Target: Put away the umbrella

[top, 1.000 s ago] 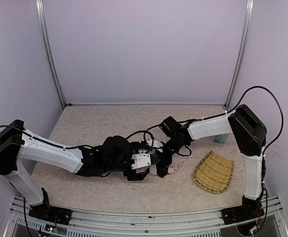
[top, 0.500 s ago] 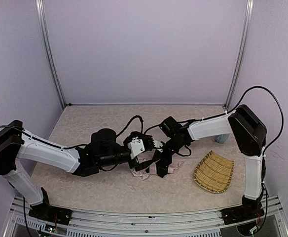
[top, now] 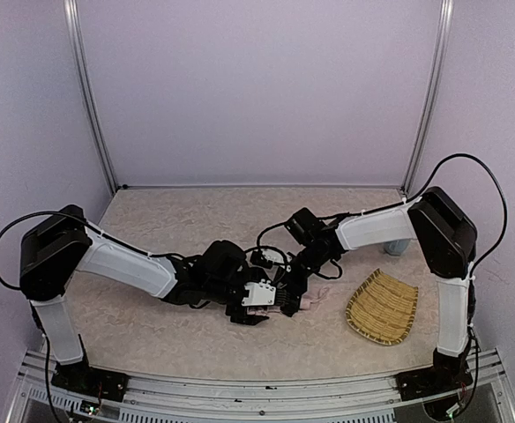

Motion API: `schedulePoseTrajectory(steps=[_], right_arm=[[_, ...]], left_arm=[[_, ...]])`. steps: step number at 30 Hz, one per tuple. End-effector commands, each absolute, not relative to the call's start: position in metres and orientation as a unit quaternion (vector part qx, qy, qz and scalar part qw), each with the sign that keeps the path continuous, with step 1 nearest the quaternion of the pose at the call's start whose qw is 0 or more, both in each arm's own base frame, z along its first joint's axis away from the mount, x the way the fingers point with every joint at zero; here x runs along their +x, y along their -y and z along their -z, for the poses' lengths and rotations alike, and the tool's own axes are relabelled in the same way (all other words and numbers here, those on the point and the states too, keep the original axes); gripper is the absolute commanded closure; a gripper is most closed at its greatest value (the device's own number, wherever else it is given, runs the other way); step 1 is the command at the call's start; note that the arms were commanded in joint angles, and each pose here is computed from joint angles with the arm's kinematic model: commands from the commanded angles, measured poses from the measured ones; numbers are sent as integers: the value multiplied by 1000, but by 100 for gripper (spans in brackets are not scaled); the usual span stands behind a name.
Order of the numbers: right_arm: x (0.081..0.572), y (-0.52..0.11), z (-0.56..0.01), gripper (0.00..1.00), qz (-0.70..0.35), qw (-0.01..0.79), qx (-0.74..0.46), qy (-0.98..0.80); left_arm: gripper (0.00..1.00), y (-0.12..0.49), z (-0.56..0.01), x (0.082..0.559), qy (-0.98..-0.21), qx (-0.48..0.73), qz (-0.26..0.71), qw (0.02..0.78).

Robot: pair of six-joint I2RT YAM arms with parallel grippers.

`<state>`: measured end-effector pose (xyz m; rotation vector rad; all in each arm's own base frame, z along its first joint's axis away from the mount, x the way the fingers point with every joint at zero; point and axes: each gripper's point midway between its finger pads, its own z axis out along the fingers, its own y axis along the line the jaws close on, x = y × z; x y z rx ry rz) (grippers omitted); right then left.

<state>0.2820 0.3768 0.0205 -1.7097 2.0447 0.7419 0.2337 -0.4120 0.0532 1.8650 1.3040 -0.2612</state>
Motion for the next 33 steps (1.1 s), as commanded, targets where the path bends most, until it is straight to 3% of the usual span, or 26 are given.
schedulePoseTrajectory(steps=[1,10,11,14,19,24,30,33], right_arm=[[274,-358,9,100,-236,140,-595,-756],[279,-357,5,100,-239,143,-586,-761],[279,-357,5,100,-241,143,-586,-761],[281,-357,2,100,-243,145,-582,-762],[285,-355,-7,100,-248,153,-573,-766],[292,-347,-8,100,-240,155,-560,-778],[309,-336,-13,100,-227,176,-529,-799],[320,-326,-16,85,-217,188,-507,-813]], left_arm=[[14,406,-24,243,-529,765,54,363],[24,373,28,267,-583,762,-39,280],[28,372,30,265,-586,762,-34,273],[55,373,32,262,-590,762,-20,268],[73,366,35,257,-596,763,-9,249],[100,367,33,268,-608,749,-29,261],[100,373,10,306,-624,695,-103,344],[100,392,-26,298,-613,672,-57,412]])
